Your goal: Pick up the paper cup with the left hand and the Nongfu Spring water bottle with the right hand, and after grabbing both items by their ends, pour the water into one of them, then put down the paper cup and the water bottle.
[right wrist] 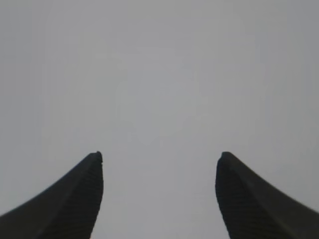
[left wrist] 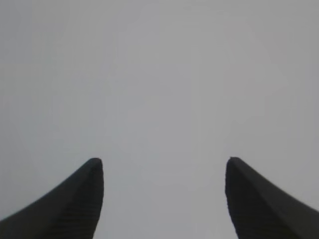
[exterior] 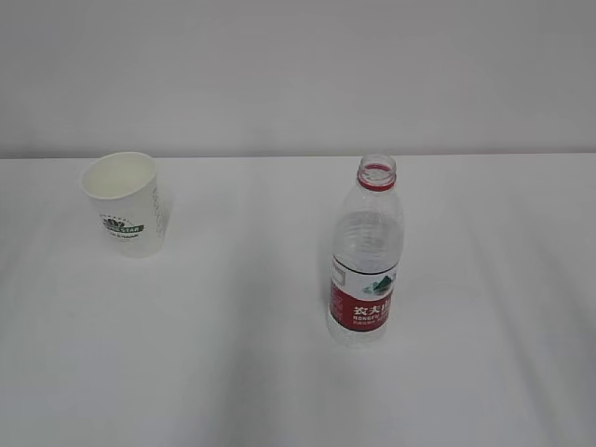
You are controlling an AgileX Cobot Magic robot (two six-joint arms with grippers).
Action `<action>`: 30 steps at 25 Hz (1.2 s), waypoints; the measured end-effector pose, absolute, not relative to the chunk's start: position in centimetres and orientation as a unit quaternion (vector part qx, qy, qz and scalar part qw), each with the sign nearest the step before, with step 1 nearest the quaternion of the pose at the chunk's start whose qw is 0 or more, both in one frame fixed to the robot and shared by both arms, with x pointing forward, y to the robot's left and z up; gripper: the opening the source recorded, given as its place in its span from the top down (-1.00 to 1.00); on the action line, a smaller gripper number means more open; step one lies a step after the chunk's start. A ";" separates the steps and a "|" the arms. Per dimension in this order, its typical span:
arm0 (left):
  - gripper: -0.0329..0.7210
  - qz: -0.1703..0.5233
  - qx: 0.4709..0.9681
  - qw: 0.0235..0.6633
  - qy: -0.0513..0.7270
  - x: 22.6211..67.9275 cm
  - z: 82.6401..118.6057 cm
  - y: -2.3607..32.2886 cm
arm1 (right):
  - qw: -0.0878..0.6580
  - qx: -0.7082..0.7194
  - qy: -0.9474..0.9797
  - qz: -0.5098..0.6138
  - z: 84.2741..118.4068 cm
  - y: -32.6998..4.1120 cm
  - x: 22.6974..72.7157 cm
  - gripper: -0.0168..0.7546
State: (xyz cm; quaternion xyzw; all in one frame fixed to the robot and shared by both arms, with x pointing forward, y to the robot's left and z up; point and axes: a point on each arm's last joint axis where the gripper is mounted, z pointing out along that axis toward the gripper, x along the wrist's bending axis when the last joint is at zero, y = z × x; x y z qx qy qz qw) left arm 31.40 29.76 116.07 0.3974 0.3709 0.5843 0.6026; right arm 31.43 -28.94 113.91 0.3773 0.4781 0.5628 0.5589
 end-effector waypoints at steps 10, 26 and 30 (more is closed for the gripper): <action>-0.56 0.590 0.387 0.612 0.357 34.3 116.3 29.6 | 0.559 0.367 0.476 0.572 114.0 -28.4 34.3 -0.43; -0.54 0.586 0.391 0.613 0.358 39.4 115.1 29.3 | 0.549 0.361 0.484 0.578 112.7 -27.5 39.9 -0.43; -0.52 0.585 0.390 0.615 0.356 40.9 114.5 29.2 | 0.543 0.365 0.491 0.575 112.0 -27.3 41.4 -0.43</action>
